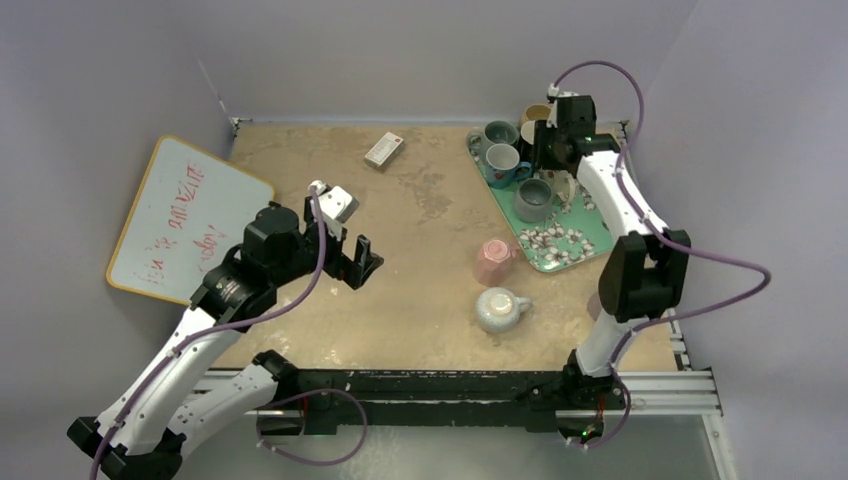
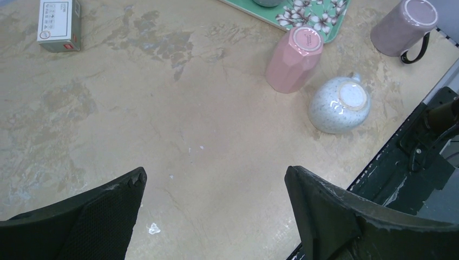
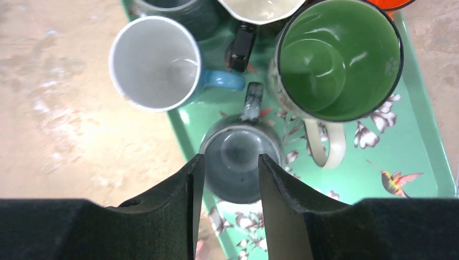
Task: Turn the mug right side up
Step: Place the cup on the tray, then turn over the cup at the center of the board.
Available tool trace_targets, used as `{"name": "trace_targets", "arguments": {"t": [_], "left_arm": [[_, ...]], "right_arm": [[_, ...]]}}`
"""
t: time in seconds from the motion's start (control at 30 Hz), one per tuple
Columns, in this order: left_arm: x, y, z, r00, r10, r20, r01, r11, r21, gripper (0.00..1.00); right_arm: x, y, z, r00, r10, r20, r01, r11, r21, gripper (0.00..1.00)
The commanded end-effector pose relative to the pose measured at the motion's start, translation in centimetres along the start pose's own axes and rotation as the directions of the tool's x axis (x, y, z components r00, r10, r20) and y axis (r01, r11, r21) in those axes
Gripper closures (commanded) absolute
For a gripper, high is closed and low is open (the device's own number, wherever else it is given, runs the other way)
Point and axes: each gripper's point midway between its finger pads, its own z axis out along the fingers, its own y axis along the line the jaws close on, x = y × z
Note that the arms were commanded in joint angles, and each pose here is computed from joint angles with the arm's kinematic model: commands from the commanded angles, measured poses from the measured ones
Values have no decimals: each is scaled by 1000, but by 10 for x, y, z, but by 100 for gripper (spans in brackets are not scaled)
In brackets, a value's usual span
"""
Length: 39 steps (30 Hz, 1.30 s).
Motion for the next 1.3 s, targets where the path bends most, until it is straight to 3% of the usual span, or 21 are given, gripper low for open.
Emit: {"name": "trace_targets", "arguments": {"t": [0.0,0.2,0.3,0.47,0.67,0.77,0.9,1.27], "left_arm": [[-4,9,4,1000,-6,-1,6,999,-46,0],[0,14,7,999,-16,-29,14,997,-71,0],[0,14,7,999,-16,-31,14,997,-70,0],[0,12,7,999,-16,-29,14,998,-60,0],[1,10,6,1000,-15,-27,13,999,-53,0],[1,10,6,1000,-13,-25,12,999,-51,0],[1,10,6,1000,-13,-24,12,999,-49,0],[0,8,6,1000,-12,-21,11,999,-38,0]], "right_arm": [[-2,16,-38,997,53,53,-48,995,-90,56],[46,44,-52,976,214,-38,-217,955,-203,54],[68,51,-56,930,358,-77,-366,905,-215,49],[99,51,-62,765,626,-149,-642,758,-114,49],[124,31,-67,562,821,-99,-816,570,97,53],[139,29,-64,482,870,-103,-855,493,158,54],[155,37,-53,423,892,-156,-870,449,205,55],[180,55,-39,387,893,-228,-833,445,329,56]]}}
